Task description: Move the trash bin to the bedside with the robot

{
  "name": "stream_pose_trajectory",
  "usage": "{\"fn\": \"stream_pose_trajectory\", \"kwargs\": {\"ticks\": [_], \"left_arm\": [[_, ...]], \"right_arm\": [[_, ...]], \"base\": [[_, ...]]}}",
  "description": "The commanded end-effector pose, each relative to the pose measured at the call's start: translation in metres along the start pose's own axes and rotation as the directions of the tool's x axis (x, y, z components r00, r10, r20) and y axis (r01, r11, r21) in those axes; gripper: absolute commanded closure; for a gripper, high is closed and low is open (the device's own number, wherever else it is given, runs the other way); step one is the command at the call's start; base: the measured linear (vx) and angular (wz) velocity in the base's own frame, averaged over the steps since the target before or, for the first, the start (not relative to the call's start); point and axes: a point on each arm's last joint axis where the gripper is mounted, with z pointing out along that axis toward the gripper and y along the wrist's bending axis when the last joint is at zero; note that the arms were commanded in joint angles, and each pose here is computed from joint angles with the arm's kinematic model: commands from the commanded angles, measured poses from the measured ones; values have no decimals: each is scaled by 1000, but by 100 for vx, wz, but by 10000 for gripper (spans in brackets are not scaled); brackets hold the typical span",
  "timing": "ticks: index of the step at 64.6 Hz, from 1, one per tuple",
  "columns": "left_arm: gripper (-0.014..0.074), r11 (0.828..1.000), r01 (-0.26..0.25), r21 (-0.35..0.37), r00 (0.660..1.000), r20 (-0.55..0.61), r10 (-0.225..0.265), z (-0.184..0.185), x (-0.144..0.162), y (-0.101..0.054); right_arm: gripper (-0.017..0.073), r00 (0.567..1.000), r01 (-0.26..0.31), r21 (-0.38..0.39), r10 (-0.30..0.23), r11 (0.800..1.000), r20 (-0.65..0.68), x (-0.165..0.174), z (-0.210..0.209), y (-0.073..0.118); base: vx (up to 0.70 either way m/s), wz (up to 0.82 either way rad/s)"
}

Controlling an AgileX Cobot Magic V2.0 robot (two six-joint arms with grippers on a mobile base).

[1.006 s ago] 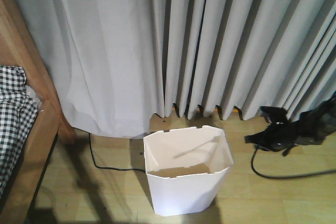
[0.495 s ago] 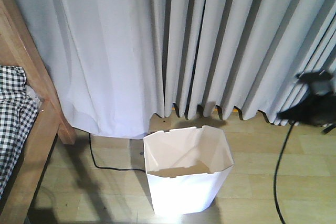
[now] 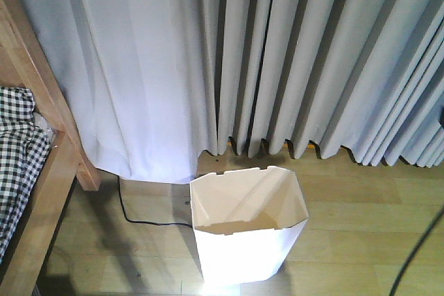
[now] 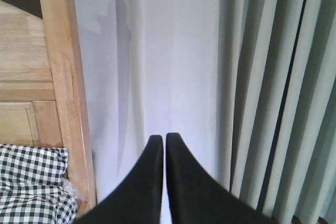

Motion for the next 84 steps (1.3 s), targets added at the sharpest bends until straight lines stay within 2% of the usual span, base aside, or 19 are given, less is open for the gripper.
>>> {"fn": "stream_pose_trajectory", "kwargs": {"ticks": [1,14,32,54,72,76,81,84], "left_arm": [[600,1000,12,-14,998,62,-11,0,0,2],[600,1000,12,-14,998,62,-11,0,0,2],[600,1000,12,-14,998,62,-11,0,0,2],[600,1000,12,-14,998,62,-11,0,0,2],[600,1000,12,-14,998,62,-11,0,0,2],[600,1000,12,-14,998,62,-11,0,0,2],[600,1000,12,-14,998,62,-11,0,0,2],[600,1000,12,-14,998,62,-11,0,0,2]], "right_arm": [[562,994,-48,18,46,999,98,-1,-26,1],[562,981,-42,68,29,997,190,27,-65,8],[562,942,-87,159,29,983,335,23,-99,-1],[562,942,-89,173,27,981,335,24,-99,-2],[562,957,-129,297,40,946,288,30,-101,-14],[562,956,-127,290,39,949,291,29,-101,-13],[562,951,-112,247,32,962,307,27,-100,-9],[562,948,-72,229,-5,971,319,25,-100,-7]], "base": [[0,0],[0,0],[0,0],[0,0],[0,0],[0,0],[0,0],[0,0]]}}
